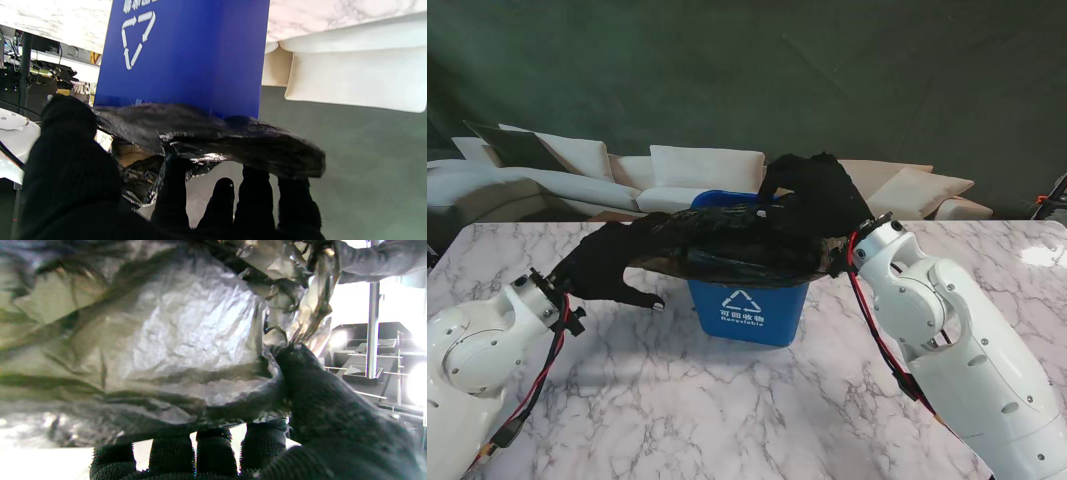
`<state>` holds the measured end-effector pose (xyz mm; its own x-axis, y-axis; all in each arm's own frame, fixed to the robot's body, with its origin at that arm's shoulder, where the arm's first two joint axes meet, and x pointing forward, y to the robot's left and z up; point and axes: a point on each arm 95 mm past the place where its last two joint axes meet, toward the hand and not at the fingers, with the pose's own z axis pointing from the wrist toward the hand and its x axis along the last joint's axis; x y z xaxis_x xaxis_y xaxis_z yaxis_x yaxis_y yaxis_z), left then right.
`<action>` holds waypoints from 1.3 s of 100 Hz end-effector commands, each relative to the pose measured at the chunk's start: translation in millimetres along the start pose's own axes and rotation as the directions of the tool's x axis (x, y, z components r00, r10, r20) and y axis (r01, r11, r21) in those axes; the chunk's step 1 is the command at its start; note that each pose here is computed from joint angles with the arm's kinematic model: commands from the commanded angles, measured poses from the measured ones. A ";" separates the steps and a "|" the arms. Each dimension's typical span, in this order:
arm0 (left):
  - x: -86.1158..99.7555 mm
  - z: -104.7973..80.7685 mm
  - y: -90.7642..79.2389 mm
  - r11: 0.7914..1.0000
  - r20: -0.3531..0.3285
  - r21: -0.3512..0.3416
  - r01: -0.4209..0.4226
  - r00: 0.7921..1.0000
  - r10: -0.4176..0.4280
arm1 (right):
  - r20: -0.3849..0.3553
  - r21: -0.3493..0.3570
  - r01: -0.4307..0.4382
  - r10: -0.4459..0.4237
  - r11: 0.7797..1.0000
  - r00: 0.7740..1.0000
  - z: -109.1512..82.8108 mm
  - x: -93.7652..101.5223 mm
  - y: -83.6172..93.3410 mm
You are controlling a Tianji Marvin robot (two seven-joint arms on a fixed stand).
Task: Fit the garbage bag over the bin
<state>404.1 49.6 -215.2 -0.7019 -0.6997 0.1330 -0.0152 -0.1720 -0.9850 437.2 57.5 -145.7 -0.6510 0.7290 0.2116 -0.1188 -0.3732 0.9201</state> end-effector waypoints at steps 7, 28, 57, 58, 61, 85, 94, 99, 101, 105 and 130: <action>1.5 -6.4 3.5 1.000 0.007 0.015 -0.006 1.000 0.006 | 0.020 -0.008 0.014 -0.014 1.000 1.000 -0.6 -3.4 2.7; -3.2 -15.1 8.9 0.999 0.019 0.002 -0.050 0.999 0.050 | 0.055 -0.018 0.029 -0.028 0.999 0.998 6.0 -9.9 11.2; -5.4 -21.5 14.0 0.998 0.049 0.051 -0.030 0.998 0.028 | 0.075 -0.013 0.038 -0.037 0.999 0.997 11.3 -15.4 13.4; -5.4 -21.9 14.0 0.998 0.050 0.051 -0.030 0.998 0.027 | 0.075 -0.013 0.038 -0.037 0.999 0.996 11.4 -15.4 13.3; -5.4 -23.1 13.9 0.998 0.054 0.052 -0.027 0.998 0.024 | 0.077 -0.014 0.039 -0.038 0.999 0.996 11.6 -15.6 13.2; -5.2 -31.0 15.2 1.000 0.090 0.023 -0.002 0.996 -0.001 | 0.105 -0.021 0.045 -0.043 0.999 0.994 14.7 -20.6 15.0; -5.3 -29.5 15.0 0.998 0.084 0.060 -0.017 0.996 0.012 | 0.128 -0.035 0.044 -0.039 0.998 0.991 16.7 -22.9 16.9; -5.1 -29.1 15.7 0.997 0.084 0.072 -0.017 0.996 0.011 | 0.139 -0.041 0.035 -0.029 0.999 0.990 17.7 -23.8 18.3; -5.0 -29.2 16.1 0.997 0.084 0.074 -0.013 0.996 0.006 | 0.142 -0.043 0.032 -0.026 0.999 0.990 18.1 -24.1 18.8; -4.6 -29.0 17.0 0.996 0.083 0.085 -0.003 0.997 -0.004 | 0.146 -0.047 0.035 -0.028 0.998 0.989 19.0 -25.0 19.9; -4.7 -33.3 15.6 0.991 0.102 0.134 -0.005 0.995 -0.008 | 0.172 -0.028 0.068 -0.062 0.997 0.983 31.1 -33.8 26.6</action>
<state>385.2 73.1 -232.6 -0.6325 -0.7602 0.1486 0.0778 -0.2532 -0.9643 472.5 42.9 -122.9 -0.5209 0.8262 0.2146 -0.1816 -0.3529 0.9179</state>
